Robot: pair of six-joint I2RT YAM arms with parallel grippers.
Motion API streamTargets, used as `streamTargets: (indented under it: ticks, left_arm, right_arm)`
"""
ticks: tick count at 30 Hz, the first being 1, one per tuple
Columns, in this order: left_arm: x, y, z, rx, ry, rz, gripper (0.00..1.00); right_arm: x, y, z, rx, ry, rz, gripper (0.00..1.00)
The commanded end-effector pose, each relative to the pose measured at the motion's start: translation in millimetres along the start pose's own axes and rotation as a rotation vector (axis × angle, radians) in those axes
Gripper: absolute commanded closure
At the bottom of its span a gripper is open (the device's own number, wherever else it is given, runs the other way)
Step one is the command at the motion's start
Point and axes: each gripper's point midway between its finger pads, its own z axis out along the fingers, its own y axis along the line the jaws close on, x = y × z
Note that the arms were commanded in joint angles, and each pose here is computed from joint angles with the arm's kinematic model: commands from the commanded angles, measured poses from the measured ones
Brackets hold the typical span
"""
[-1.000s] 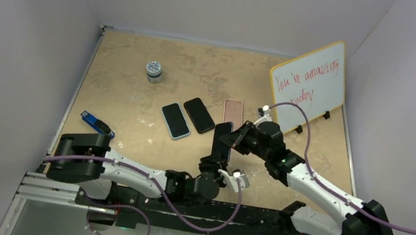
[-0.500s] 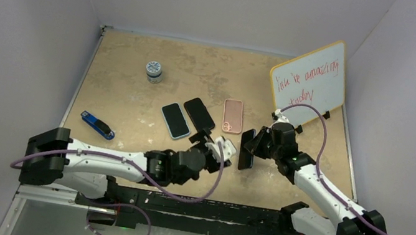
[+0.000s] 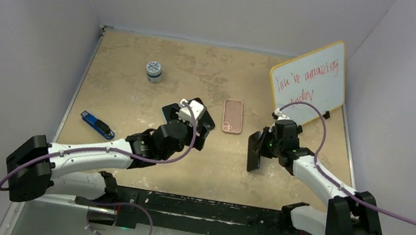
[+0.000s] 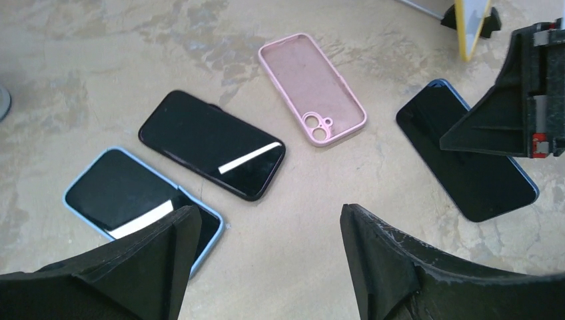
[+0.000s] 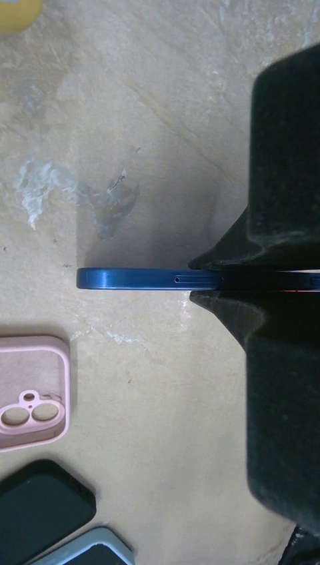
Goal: Take the phone out of the phone case
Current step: Place the phone at the center of the board.
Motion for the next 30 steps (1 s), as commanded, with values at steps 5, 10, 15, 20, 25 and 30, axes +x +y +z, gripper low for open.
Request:
streamTargets:
  ticks: [5,10,15,20,25,30]
  left_arm:
    - [5.5,14.4,-2.9,-0.014,0.003,-0.181,0.20]
    - [6.0,18.4,-2.7,-0.018,0.002,-0.205,0.20]
    - [7.1,21.6,-2.4,-0.028,0.001,-0.212,0.20]
    - [11.1,27.7,-0.9,-0.048,0.009,-0.224,0.20]
    - [16.8,37.9,2.3,-0.078,0.029,-0.252,0.18]
    - [21.7,44.0,6.8,-0.093,0.056,-0.303,0.16]
  right_arm:
    - [-6.8,-3.9,7.8,0.004,0.022,-0.001,0.77]
    - [-8.8,-14.4,10.2,0.052,0.036,0.016,0.63]
    - [-10.8,-19.2,12.4,0.077,0.049,0.020,0.52]
    - [-11.4,-26.2,11.4,0.119,0.059,0.015,0.42]
    - [-11.6,-28.1,7.3,0.131,0.053,0.011,0.31]
    - [-25.1,-20.2,-2.8,0.098,-0.015,-0.006,0.21]
